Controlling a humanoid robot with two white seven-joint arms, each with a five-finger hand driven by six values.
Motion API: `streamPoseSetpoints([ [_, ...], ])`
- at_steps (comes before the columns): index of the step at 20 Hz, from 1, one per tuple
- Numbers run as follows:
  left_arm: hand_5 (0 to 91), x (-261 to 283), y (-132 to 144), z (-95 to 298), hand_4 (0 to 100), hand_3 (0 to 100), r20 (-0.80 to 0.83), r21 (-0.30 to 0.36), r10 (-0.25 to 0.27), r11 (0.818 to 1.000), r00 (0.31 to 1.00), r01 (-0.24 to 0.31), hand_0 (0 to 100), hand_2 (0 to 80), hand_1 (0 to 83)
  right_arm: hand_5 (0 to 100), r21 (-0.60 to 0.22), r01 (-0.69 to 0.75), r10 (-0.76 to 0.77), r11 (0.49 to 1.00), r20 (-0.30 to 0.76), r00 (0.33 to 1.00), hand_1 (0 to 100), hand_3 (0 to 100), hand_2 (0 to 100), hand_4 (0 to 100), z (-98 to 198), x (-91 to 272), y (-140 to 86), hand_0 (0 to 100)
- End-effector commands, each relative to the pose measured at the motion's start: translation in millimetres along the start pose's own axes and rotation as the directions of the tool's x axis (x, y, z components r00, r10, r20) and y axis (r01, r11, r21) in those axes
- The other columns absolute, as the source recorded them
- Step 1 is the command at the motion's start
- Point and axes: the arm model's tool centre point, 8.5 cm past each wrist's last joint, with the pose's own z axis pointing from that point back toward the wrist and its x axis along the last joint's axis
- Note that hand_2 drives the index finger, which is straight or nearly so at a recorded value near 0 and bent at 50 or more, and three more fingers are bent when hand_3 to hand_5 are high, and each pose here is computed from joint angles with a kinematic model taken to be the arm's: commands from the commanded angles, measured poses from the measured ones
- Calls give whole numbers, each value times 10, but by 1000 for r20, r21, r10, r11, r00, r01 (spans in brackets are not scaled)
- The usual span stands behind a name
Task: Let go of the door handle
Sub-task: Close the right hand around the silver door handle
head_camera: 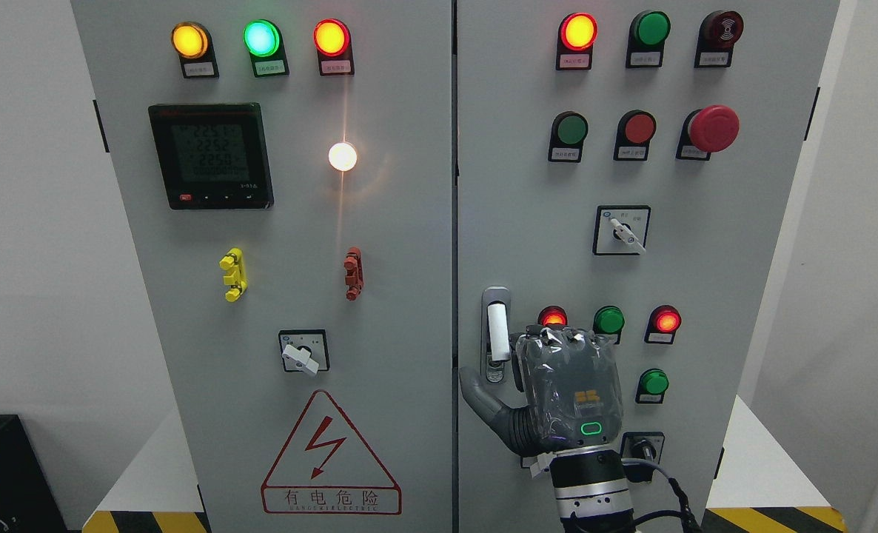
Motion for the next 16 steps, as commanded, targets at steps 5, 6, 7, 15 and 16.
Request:
streamPoseSetpoints([
  [5,0,68,10,-1,0,0,-3,3,-3,1000,1000,3,120,0,556,1000,24,9,-9,1000,-26,1000,383,1000,990,972,-43,-8,70,262],
  [6,0,68,10,-1,0,0,-3,3,-3,1000,1000,3,120,0,556,1000,22,9,-9,1000,-26,1000,382,1000,989,972,-43,-8,69,265],
  [7,0,68,10,-1,0,0,-3,3,-3,1000,1000,3,120,0,556,1000,22,9,-9,1000,-26,1000,382,1000,989,971,-43,-8,69,267],
  [15,0,68,10,-1,0,0,-3,3,-3,1000,1000,3,120,0,556,1000,16,11,-10,1000,-31,999,383,1000,988,971,-43,-24,53,315],
  [16,0,68,10,-1,0,0,-3,3,-3,1000,1000,3,120,0,556,1000,13,11,-10,1000,-30,999,383,1000,988,971,-44,-23,47,318],
])
